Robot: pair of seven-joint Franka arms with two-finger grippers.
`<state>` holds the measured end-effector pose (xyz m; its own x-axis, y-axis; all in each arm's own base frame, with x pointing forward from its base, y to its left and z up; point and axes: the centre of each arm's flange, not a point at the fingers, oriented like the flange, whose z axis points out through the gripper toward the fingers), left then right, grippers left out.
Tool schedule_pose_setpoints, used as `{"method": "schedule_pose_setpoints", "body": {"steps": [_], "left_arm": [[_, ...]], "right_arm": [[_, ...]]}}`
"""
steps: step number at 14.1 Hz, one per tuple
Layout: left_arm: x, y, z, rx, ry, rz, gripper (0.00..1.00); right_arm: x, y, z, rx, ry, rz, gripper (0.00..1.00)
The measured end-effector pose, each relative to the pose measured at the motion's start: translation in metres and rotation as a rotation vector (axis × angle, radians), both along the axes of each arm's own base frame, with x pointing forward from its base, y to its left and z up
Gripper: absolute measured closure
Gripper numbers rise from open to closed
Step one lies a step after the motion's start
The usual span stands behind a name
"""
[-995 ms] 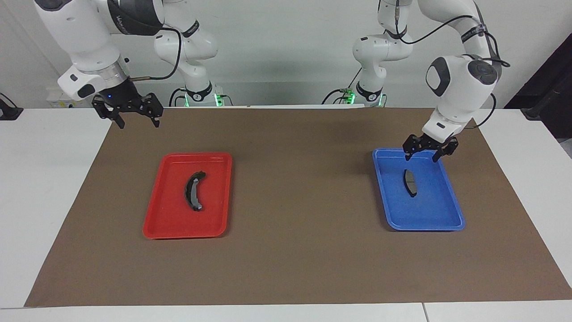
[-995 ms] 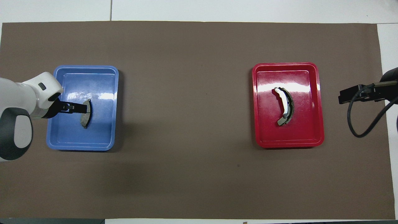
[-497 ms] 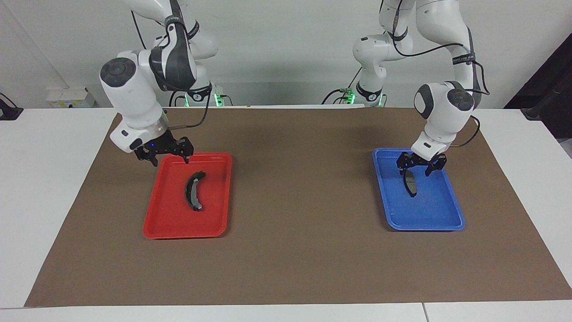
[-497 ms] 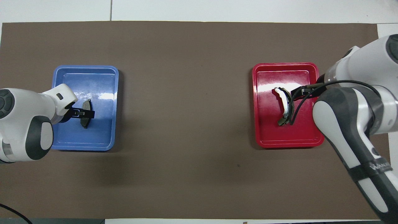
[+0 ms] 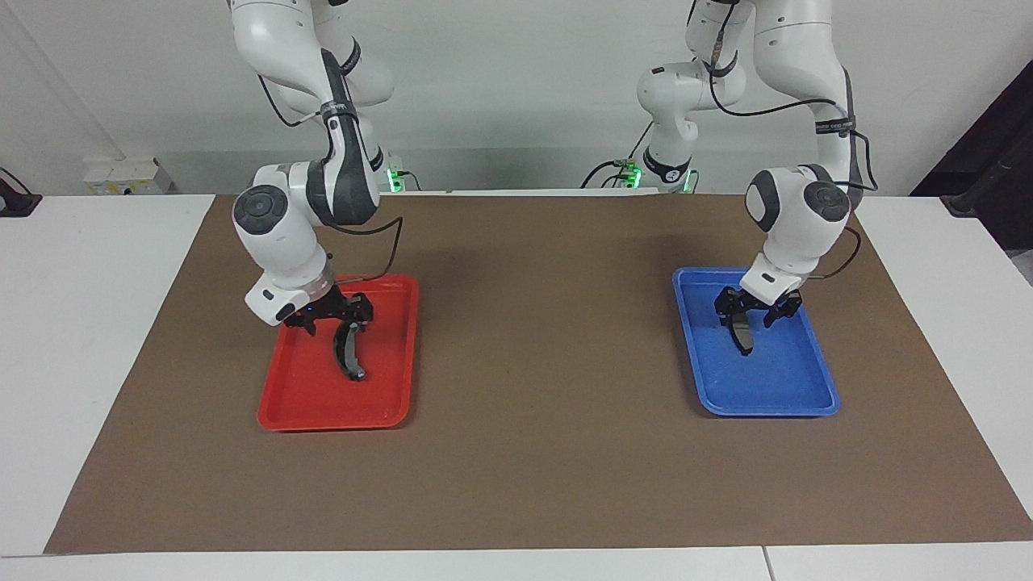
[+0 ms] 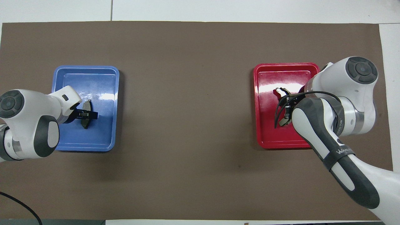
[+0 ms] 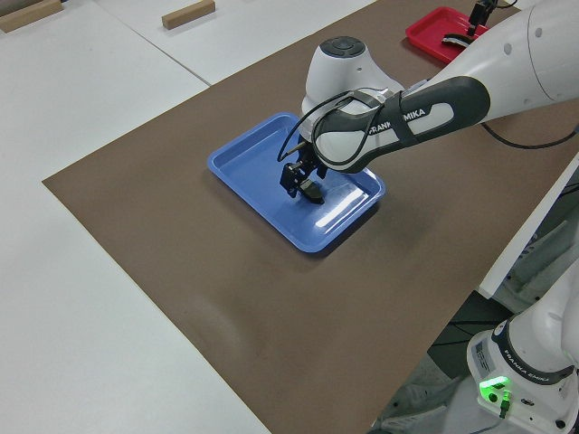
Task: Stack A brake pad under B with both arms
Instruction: 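Grasp the grey pad with the left gripper while the right gripper grasps the white pad, then lift the grey pad with the left gripper while the right gripper lifts the white pad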
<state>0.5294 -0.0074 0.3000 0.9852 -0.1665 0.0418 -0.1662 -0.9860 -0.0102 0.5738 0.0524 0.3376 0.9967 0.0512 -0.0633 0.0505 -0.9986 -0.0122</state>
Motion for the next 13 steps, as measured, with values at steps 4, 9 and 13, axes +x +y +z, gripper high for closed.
{"method": "schedule_pose_setpoints", "body": {"steps": [4, 9, 13], "left_arm": [[0.000, 0.000, -0.007, -0.001, 0.005, -0.001, 0.17], [0.000, 0.000, 0.001, 0.001, -0.008, -0.001, 0.59], [0.000, 0.000, 0.002, 0.001, -0.010, -0.001, 0.59]], "right_arm": [[0.002, 0.002, -0.029, -0.003, 0.027, -0.003, 0.13], [0.000, 0.000, -0.037, -0.004, 0.041, -0.006, 0.32], [0.000, 0.000, -0.037, -0.004, 0.042, -0.008, 0.41]]}}
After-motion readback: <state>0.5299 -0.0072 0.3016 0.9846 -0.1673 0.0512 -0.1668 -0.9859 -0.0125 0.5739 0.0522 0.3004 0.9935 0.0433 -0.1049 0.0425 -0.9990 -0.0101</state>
